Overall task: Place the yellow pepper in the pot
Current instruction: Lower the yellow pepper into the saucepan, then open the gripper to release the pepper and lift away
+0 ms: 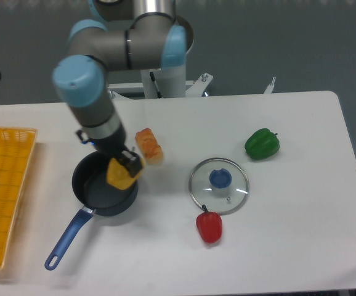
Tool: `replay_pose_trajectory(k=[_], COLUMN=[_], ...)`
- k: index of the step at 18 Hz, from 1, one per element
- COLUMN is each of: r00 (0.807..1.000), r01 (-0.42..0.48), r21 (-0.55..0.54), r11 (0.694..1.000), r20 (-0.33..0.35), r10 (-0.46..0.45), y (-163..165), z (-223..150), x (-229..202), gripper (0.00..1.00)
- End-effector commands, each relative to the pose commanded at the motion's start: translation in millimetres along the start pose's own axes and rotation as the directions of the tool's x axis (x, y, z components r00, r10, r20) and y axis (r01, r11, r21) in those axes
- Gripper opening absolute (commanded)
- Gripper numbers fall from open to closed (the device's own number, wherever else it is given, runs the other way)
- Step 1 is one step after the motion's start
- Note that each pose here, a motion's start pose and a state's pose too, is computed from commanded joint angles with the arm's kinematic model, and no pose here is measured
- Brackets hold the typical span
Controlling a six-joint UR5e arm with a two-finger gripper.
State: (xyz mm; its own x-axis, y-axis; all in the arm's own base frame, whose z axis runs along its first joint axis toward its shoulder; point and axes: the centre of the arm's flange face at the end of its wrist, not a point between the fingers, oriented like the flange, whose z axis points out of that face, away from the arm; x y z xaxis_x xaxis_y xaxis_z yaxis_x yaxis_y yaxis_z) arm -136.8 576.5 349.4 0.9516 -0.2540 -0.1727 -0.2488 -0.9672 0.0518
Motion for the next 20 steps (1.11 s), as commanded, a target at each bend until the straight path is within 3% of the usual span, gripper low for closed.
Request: replay_pose_trajectory(k=[7, 13, 15, 17, 20], r00=[0.998, 0.998, 0.998, 0.998, 0.998], r01=[-0.063, -0.060, -0.062, -0.065, -0.065], r21=[-0.083, -0.153, -0.155, -0.156, -0.152], r11=[0.995, 0.986, 0.986, 0.986, 0.986], r20=[-0.012, -0.021, -0.024, -0.023, -0.020], r10=[0.062, 0.057, 0.059, 0.062, 0.063], y=[-9.9, -21.6, -22.0, -21.9, -21.8], z=[37.0, 75.5, 77.4, 77.3, 74.5], x=[35.6, 41.1, 41.2, 41.1, 39.4], gripper=[0.45, 0.47, 0.57, 0.81, 0.98])
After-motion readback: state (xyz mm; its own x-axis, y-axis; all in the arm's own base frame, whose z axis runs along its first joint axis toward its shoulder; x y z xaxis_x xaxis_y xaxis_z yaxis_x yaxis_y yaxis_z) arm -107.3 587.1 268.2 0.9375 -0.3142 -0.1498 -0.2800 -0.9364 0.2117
